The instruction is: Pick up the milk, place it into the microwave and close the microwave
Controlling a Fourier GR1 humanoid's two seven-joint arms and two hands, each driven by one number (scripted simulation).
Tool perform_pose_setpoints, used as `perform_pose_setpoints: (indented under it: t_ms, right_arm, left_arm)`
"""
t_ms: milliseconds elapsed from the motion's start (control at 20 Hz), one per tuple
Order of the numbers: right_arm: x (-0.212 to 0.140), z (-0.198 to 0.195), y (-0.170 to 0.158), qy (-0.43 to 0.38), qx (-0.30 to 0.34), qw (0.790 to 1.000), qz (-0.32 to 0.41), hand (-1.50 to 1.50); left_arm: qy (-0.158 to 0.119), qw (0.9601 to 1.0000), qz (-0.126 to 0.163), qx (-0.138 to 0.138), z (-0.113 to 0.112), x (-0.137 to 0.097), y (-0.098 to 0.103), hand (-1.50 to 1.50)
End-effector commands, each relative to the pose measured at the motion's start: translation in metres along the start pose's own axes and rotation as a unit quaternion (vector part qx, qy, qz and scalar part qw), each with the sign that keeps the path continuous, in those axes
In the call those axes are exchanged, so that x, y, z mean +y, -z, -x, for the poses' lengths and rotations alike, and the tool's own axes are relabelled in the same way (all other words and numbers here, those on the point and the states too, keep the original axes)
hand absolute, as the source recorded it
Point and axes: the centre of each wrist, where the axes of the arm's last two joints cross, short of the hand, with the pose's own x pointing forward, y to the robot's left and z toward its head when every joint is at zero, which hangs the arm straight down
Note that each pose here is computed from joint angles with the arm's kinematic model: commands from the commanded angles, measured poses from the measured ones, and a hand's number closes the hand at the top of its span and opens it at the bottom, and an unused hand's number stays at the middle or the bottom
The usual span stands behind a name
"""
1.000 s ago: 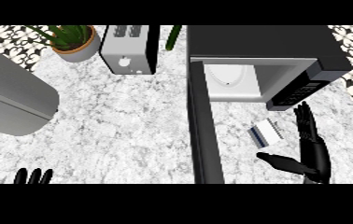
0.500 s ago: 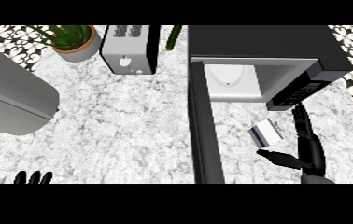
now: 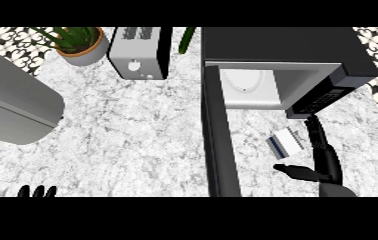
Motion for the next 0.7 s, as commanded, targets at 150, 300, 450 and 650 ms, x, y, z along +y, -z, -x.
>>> perform_pose_setpoints:
  t_ms: [150, 300, 450, 650]
  right_arm:
    - [0.009, 0.012, 0.001, 0.045, 0.013, 0.999, -0.021, -1.50]
    - [0.004, 0.014, -0.001, 0.032, -0.002, 0.999, 0.004, -1.50]
    - [0.004, 0.021, -0.019, 0.033, -0.019, 0.999, 0.006, -1.50]
    - [-0.007, 0.012, 0.004, 0.088, -0.024, 0.996, 0.014, -1.50]
  left_arm:
    - [-0.008, 1.0000, -0.001, -0.005, 0.008, 0.008, 0.008, -1.50]
    - [0.002, 1.0000, -0.005, -0.005, -0.003, 0.012, -0.005, -1.50]
    - [-0.004, 1.0000, 0.006, 0.000, 0.004, 0.011, 0.006, -1.50]
    - [-0.006, 1.0000, -0.002, -0.001, 0.009, 0.018, -0.002, -1.50]
